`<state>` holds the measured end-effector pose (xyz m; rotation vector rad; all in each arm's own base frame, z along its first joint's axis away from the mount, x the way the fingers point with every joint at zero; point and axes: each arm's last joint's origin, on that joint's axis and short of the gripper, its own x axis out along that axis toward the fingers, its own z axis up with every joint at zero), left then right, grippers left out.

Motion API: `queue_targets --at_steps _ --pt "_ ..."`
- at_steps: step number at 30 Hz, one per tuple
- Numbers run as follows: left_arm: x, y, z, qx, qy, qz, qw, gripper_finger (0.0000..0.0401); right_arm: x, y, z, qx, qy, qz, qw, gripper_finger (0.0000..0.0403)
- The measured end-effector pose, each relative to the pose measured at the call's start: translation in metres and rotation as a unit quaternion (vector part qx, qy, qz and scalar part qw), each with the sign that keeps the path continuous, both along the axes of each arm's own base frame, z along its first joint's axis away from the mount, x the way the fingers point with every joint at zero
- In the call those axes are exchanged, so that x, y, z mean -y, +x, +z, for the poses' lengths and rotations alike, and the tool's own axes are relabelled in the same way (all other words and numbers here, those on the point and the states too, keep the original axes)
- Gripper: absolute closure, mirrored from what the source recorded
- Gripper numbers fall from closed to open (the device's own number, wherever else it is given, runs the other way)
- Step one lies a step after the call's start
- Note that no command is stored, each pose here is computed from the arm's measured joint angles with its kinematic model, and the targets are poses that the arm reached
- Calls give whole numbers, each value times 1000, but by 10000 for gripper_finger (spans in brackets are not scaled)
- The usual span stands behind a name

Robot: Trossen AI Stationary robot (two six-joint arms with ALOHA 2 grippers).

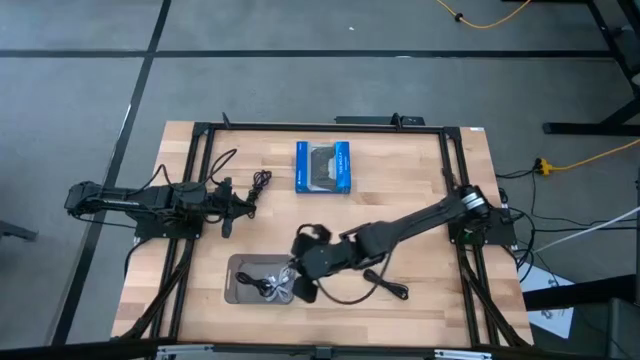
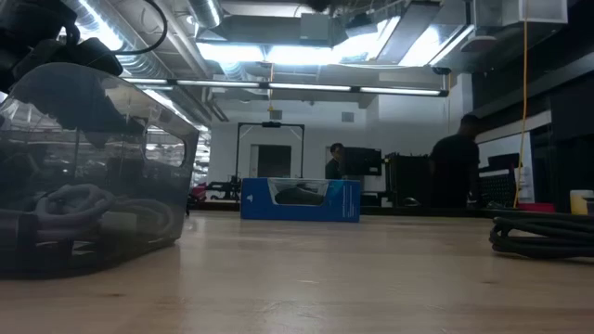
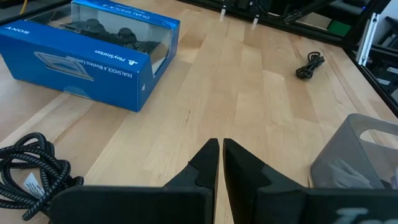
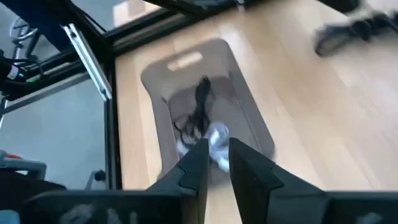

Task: Pick and place USB-C Cables
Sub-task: Put the right black charger cable into the black bin

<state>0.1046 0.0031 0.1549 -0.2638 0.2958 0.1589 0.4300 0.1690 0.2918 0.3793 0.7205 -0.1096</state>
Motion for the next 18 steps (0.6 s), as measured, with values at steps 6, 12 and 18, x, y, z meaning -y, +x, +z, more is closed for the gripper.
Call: queue_targets --at_steps 6,12,18 --pt "0 0 0 1 0 0 1000 385 -22 -50 13 -119 37 -13 992 336" --pt "0 0 0 1 1 2 1000 385 -53 -98 8 -201 28 -102 974 336" --pt "0 0 0 2 2 7 1000 385 -73 -133 1 -157 -28 -227 961 336"
